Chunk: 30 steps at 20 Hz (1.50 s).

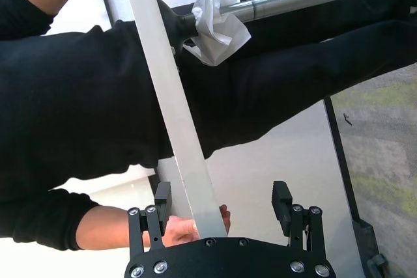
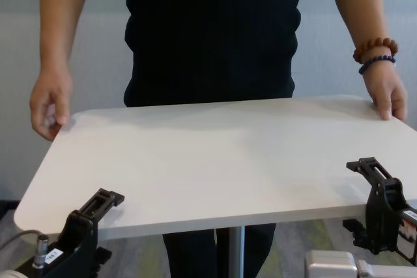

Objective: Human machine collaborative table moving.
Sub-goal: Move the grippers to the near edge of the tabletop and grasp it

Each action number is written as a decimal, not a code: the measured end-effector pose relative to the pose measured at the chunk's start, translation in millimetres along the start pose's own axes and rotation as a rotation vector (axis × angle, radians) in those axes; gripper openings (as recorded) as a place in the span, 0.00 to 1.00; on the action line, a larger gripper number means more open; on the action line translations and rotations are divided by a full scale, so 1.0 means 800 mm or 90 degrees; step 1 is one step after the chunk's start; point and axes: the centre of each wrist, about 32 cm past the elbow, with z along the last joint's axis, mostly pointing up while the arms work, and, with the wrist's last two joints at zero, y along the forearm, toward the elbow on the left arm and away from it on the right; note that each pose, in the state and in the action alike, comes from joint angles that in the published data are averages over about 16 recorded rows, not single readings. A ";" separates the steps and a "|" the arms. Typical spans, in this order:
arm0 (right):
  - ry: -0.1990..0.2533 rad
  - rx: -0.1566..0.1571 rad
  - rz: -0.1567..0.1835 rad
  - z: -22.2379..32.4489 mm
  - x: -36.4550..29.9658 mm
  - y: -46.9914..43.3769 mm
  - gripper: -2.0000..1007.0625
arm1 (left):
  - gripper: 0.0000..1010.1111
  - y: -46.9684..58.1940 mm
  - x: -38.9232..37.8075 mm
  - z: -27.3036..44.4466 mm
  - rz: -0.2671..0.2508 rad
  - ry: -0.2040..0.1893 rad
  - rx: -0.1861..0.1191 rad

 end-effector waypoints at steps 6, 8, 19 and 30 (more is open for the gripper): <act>0.000 0.000 0.000 0.0000 0.0000 0.000 1.00 | 0.99 -0.002 -0.0017 0.0010 0.002 0.004 0.004; 0.000 0.000 0.000 0.0000 0.0000 0.000 1.00 | 0.99 -0.002 -0.0020 0.0011 0.003 0.005 0.005; 0.000 0.000 0.000 0.0000 0.0000 0.000 0.99 | 0.97 -0.002 -0.0021 0.0008 0.002 0.006 0.006; 0.000 0.000 0.000 0.0000 0.0000 0.000 0.86 | 0.75 -0.002 -0.0020 0.0006 0.001 0.005 0.004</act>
